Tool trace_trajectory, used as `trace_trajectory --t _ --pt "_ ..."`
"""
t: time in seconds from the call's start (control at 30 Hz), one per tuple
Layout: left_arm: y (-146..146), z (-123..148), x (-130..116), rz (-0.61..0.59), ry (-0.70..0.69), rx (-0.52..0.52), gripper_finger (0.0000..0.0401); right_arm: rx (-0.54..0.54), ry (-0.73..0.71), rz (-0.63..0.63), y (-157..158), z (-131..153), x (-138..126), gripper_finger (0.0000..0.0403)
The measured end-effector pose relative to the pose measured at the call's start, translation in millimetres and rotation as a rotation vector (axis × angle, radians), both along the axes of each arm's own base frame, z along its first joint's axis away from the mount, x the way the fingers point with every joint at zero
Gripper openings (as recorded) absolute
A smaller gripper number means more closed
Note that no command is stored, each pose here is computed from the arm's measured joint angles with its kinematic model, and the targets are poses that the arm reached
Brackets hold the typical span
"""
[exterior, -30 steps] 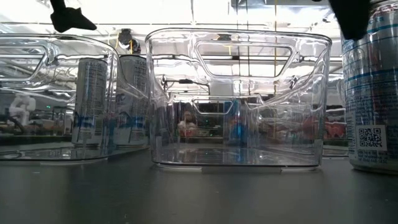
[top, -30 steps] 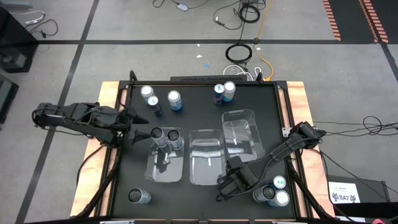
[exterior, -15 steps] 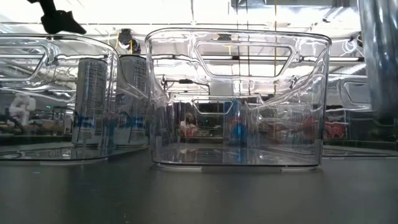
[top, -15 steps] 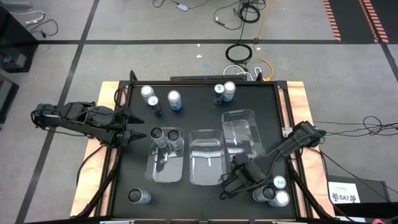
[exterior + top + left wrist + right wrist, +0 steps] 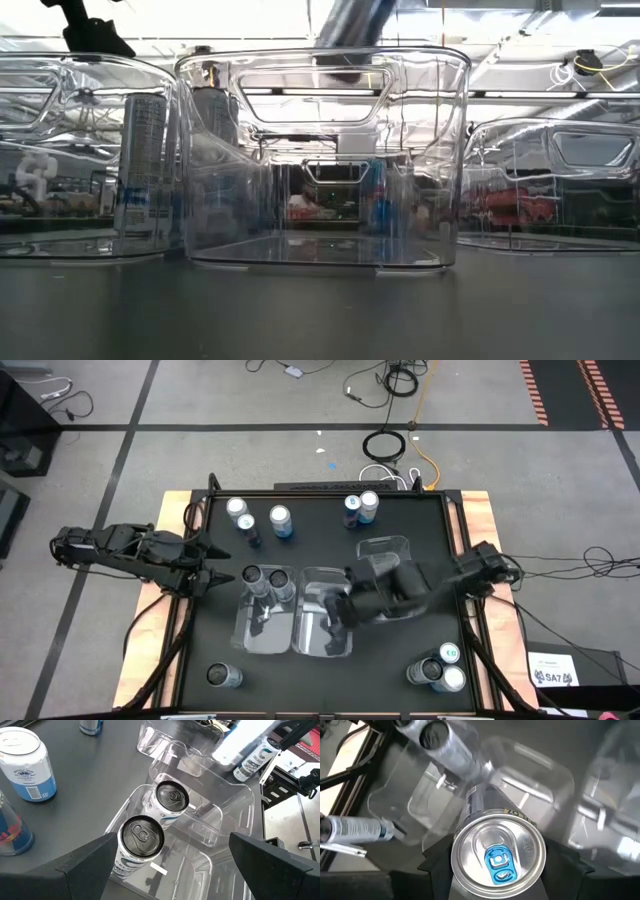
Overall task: Sort soda cans
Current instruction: Put the bottom right blue soda can into the middle transparent bin
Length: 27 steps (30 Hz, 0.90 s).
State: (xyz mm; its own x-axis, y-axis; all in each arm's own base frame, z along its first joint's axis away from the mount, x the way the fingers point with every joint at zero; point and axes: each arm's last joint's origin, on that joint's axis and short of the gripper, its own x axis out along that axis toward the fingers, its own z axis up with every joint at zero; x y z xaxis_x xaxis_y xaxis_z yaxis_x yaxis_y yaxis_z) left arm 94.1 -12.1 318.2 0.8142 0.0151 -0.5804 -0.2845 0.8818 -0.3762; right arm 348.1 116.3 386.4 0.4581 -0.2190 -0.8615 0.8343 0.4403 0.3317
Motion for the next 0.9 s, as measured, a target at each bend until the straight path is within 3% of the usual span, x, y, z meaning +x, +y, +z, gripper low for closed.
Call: trace_trajectory --t 0.13,0.43,0.67,0.9 --pt "0 0 0 0.0 0.003 0.001 0.0391 -0.016 0.022 0.053 -35 -14 29 0.022" --pt "0 -1 -1 0.001 0.011 0.003 0.0391 0.109 0.205 0.178 -80 -83 83 0.022" --pt "0 -1 -1 0.006 0.01 0.006 0.0391 0.104 0.272 0.189 -87 -117 100 0.0227" --pt "2 -1 0 0.033 0.005 0.07 0.0391 0.072 0.266 0.167 -92 -122 105 0.023"
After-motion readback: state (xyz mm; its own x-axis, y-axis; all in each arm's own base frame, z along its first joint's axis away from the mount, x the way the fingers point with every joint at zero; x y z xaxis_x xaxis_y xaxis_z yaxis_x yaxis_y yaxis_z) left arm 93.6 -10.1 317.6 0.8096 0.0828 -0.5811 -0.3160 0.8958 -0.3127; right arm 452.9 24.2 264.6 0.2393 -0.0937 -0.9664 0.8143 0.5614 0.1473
